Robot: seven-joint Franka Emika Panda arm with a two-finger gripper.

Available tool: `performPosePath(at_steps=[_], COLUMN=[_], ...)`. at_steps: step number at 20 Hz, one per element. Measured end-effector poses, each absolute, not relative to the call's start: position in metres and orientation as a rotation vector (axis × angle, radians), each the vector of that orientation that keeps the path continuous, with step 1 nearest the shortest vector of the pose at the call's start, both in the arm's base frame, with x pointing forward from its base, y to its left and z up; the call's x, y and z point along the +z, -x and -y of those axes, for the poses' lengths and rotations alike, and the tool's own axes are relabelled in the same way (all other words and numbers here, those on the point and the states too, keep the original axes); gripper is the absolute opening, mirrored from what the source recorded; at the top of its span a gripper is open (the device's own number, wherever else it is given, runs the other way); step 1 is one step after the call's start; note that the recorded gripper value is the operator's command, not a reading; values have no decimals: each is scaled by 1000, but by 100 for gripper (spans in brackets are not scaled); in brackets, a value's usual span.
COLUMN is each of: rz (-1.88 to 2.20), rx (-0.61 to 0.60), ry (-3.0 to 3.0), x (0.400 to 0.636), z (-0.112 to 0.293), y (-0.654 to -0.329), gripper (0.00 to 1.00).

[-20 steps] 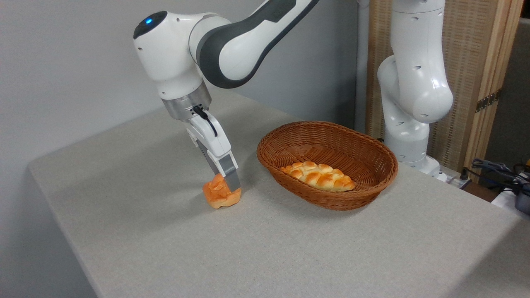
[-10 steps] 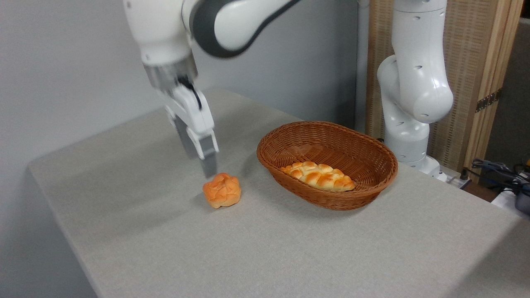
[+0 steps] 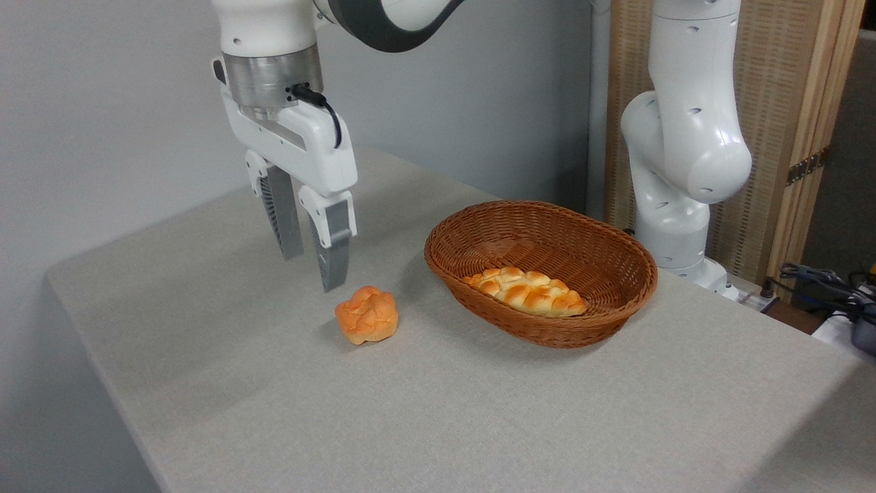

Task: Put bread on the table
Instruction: 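Open the gripper to release the bun and raise it away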

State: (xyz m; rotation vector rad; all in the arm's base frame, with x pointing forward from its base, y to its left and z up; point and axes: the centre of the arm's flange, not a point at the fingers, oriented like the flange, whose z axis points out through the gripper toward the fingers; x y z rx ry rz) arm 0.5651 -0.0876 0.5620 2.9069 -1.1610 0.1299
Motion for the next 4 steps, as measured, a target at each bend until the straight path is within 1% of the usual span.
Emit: performPosePath(at_steps=[4], rz=[1126], rx=[141], ry=[-2934], x=[566], z=[71], y=[-568], gripper=[100])
